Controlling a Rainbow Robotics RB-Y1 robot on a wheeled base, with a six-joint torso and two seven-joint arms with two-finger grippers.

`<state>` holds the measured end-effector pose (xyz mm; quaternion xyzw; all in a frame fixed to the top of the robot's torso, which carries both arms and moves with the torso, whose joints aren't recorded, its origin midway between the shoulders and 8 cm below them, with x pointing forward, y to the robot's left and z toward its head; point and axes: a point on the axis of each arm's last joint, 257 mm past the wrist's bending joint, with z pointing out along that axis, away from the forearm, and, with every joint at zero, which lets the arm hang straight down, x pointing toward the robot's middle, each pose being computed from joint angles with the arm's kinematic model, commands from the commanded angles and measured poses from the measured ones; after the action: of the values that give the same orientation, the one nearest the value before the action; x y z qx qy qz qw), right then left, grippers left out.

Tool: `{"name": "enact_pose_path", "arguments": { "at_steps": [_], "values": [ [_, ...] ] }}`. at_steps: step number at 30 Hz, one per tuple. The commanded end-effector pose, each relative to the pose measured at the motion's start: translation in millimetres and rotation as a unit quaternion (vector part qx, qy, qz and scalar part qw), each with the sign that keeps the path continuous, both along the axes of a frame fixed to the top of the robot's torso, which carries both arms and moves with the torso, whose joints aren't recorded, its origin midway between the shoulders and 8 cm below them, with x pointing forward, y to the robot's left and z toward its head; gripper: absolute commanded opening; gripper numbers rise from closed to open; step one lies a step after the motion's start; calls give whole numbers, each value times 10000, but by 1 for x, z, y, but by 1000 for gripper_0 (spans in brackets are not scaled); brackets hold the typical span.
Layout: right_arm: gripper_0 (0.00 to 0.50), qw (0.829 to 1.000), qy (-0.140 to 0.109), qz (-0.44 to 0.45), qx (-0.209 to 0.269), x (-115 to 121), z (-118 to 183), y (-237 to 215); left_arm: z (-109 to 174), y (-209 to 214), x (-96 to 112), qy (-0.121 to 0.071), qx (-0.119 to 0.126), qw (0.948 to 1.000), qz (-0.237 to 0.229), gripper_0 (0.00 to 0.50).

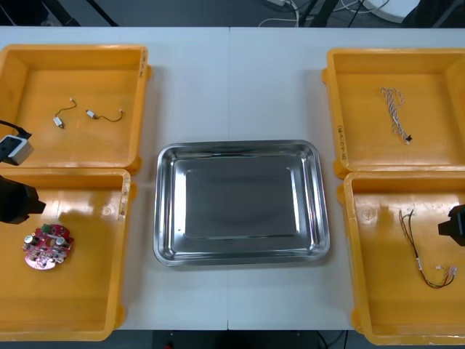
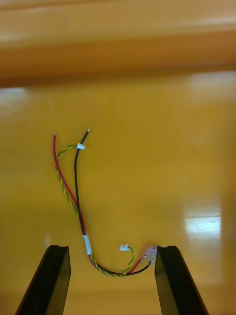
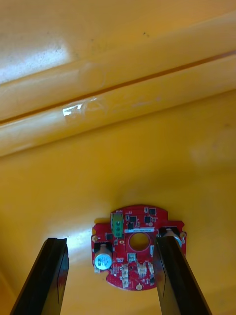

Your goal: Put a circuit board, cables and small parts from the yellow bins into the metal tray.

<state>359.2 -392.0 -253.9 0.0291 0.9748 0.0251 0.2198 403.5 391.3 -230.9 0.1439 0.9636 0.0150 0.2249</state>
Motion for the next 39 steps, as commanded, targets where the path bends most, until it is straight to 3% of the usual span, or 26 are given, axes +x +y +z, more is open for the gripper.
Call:
{"name": "enact_pose_path", "arguments": {
  "at_steps": [1,14,19,31,39],
  "values": [
    [500,9998,-47,140,147,-6,-9,17,-5,16,-5,-15,392,9988,-289,500],
    [500,9993,-54,349,138,-8,-31,35,-27,14,-13,-67,363,9984,-428,500],
    [500,9992,-96,377,49,-9,-38,33,-33,12,-11,-192,325,9983,-440,500],
    [500,9986,-101,489,-159,-18,-61,36,-46,16,-23,-50,354,9983,-455,500],
    [500,9987,-98,488,-147,-17,-80,39,-59,22,-19,-107,381,9983,-416,500]
  ]
}}
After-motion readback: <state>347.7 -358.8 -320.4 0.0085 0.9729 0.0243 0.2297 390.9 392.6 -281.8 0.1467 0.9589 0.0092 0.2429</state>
